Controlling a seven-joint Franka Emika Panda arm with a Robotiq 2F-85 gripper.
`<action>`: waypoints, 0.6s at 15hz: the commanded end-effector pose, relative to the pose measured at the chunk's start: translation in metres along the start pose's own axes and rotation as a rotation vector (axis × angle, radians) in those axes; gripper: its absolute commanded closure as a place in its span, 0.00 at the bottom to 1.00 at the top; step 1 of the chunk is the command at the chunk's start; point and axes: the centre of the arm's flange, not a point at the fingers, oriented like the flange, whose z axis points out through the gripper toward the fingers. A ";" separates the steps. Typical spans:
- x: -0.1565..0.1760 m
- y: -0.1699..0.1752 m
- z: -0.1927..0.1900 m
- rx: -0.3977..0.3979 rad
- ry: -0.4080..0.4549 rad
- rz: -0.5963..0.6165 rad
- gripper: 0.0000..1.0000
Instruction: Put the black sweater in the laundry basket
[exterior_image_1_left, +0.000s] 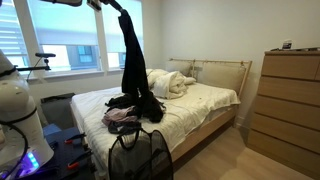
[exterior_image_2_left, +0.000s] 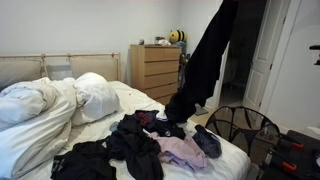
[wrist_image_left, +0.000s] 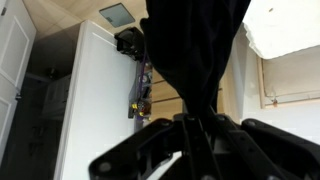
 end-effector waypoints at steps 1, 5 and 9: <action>-0.002 0.026 -0.039 -0.038 0.077 0.082 0.98; -0.008 0.037 -0.073 -0.033 0.126 0.125 0.98; -0.012 0.035 -0.092 0.009 0.142 0.123 0.98</action>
